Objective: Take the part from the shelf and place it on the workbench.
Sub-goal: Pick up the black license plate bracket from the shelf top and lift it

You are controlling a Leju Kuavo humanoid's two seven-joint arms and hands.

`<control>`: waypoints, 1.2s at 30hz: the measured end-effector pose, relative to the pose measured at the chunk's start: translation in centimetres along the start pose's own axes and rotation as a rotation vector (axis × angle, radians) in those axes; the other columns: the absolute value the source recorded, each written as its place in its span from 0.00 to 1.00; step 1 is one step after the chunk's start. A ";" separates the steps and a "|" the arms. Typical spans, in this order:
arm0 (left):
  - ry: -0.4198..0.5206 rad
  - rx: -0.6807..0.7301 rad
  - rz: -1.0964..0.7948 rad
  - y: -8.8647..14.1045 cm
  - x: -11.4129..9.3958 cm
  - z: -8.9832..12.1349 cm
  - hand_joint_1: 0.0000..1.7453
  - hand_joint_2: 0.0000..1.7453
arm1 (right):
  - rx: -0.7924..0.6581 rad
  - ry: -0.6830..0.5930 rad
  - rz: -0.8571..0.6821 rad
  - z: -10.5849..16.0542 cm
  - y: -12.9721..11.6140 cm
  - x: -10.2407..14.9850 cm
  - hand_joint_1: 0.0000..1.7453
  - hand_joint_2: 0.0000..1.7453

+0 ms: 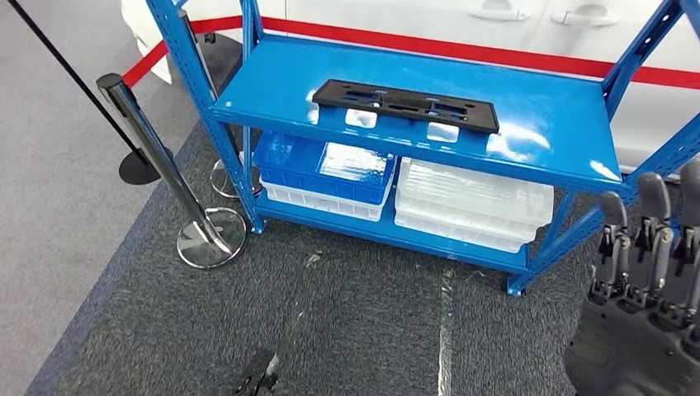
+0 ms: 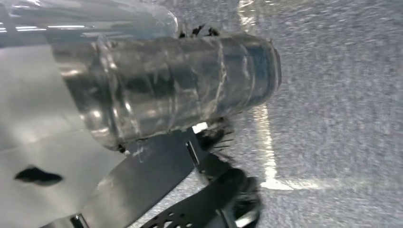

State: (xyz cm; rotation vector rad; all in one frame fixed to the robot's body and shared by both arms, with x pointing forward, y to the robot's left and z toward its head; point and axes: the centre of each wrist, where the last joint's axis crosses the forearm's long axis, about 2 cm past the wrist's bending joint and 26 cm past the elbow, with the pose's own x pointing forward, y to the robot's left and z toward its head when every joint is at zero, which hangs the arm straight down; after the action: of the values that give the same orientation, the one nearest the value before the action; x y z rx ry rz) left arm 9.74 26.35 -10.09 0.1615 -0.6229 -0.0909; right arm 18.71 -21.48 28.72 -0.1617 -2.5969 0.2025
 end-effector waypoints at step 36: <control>-0.023 0.114 0.108 2.0 -0.7 -0.1 0.00 0.00 | 0.206 0.099 -0.252 -2.9 3.6 -5.2 0.00 1.00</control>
State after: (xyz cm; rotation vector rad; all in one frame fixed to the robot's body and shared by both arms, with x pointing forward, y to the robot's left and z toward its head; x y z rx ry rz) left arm 9.34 28.40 -10.25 0.2371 -0.6592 0.0471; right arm 24.90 -18.38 28.03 0.2228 -2.4503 0.3574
